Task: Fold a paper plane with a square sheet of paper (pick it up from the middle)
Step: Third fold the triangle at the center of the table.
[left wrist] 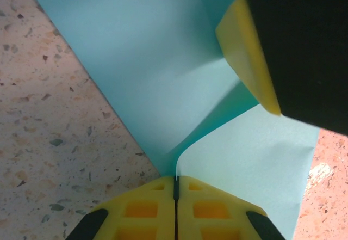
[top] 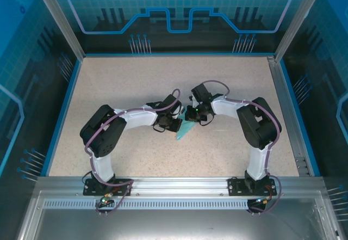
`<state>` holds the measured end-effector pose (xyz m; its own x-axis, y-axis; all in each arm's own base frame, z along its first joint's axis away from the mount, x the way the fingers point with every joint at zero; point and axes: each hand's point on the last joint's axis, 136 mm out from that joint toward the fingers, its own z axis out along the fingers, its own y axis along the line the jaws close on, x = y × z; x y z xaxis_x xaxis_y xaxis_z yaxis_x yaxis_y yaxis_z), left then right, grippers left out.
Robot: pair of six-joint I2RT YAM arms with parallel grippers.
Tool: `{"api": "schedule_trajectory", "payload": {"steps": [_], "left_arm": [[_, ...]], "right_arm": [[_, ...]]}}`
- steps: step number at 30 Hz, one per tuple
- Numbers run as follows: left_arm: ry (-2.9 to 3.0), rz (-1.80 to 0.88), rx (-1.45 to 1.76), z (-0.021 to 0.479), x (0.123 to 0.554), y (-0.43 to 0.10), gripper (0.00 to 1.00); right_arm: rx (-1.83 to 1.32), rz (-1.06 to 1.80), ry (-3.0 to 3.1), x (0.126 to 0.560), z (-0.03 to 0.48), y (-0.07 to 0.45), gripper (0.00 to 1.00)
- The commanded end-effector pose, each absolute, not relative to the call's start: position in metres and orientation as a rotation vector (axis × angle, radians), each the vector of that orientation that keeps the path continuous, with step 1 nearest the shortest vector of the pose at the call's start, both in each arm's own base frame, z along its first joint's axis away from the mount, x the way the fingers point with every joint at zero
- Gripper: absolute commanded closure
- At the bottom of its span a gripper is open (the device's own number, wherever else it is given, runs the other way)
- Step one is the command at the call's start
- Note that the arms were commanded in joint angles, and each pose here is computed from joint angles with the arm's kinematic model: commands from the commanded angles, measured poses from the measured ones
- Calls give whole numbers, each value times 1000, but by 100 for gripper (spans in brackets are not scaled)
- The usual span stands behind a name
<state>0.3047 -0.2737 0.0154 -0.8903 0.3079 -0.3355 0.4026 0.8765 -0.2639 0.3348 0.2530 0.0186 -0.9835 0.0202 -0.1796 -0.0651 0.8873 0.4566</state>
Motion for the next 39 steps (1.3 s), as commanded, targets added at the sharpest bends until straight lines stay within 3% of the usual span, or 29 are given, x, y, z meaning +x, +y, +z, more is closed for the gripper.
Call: {"api": "schedule_trajectory", "payload": {"steps": [1, 8, 17, 39], "left_arm": [[2801, -499, 556, 1, 297, -273, 93], [2810, -503, 554, -2, 294, -271, 93], [2804, -521, 551, 1, 295, -273, 93], [2808, -537, 560, 1, 293, -275, 92]], "right_arm": [[-15, 795, 2833, 326, 49, 253, 87], [35, 1016, 2750, 293, 74, 257, 88], [64, 1177, 2783, 241, 47, 286, 91], [55, 1184, 2807, 239, 33, 313, 90]]}}
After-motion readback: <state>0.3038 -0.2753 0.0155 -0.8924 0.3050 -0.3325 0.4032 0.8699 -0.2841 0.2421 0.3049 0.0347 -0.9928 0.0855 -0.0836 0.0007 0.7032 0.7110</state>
